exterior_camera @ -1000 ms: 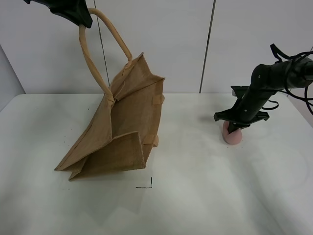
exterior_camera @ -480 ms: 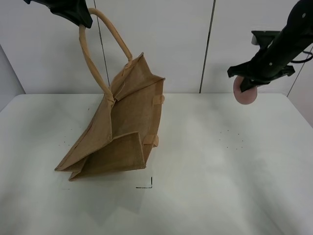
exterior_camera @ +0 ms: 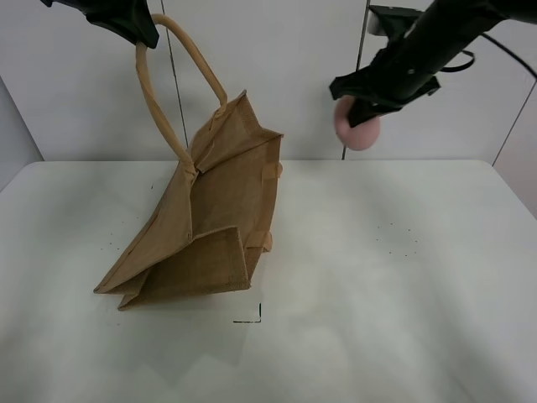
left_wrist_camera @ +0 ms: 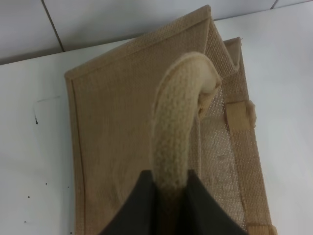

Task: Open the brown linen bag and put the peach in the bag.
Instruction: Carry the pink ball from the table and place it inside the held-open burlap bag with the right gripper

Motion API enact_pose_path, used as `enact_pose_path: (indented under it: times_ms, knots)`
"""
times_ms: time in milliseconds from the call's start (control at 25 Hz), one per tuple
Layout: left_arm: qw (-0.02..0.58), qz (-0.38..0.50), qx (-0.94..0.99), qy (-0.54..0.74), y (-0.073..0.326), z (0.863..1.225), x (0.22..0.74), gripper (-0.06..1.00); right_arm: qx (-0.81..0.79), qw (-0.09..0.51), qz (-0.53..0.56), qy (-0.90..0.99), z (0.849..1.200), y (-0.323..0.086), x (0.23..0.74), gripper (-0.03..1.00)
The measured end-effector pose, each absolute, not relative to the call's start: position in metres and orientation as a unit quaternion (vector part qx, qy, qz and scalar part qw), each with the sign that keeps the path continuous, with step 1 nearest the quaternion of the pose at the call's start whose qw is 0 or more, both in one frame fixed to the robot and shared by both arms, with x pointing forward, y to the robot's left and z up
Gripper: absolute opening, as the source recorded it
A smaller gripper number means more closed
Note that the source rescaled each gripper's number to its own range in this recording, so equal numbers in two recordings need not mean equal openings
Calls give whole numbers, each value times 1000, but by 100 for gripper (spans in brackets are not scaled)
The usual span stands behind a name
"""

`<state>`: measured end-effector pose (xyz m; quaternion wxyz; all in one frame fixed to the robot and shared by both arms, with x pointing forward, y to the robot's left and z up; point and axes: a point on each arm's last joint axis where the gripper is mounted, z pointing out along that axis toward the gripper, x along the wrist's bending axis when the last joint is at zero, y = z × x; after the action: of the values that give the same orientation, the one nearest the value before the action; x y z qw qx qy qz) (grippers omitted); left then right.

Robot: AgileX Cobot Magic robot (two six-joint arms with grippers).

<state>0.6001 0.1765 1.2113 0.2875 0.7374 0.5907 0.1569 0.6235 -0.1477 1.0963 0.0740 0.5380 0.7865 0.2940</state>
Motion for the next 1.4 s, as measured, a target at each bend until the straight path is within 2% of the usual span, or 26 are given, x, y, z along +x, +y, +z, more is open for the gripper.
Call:
enact_pose_path:
  times_ms: [80, 120, 200, 360, 760, 1280, 1360, 1400]
  knots:
    - [288, 157, 737, 591, 177, 1211, 600, 0, 522, 67, 301, 795, 1093, -132, 621, 0]
    - [288, 157, 737, 591, 177, 1211, 600, 0, 494, 50, 316, 809, 1085, -105, 617, 0]
    - [288, 157, 737, 591, 177, 1211, 600, 0, 468, 36, 325, 821, 1071, -81, 616, 0]
    - [288, 157, 737, 591, 177, 1211, 600, 0, 426, 31, 346, 836, 1036, -49, 624, 0]
    - [287, 157, 738, 591, 177, 1211, 600, 0, 360, 12, 424, 831, 967, -20, 649, 0]
    - [288, 156, 738, 591, 176, 1211, 600, 0, 333, 77, 429, 836, 935, 15, 644, 0]
    - [288, 156, 738, 591, 176, 1211, 600, 0, 334, 76, 427, 837, 931, 17, 644, 4]
    - [288, 156, 738, 591, 176, 1211, 600, 0, 335, 76, 426, 837, 930, 17, 644, 11]
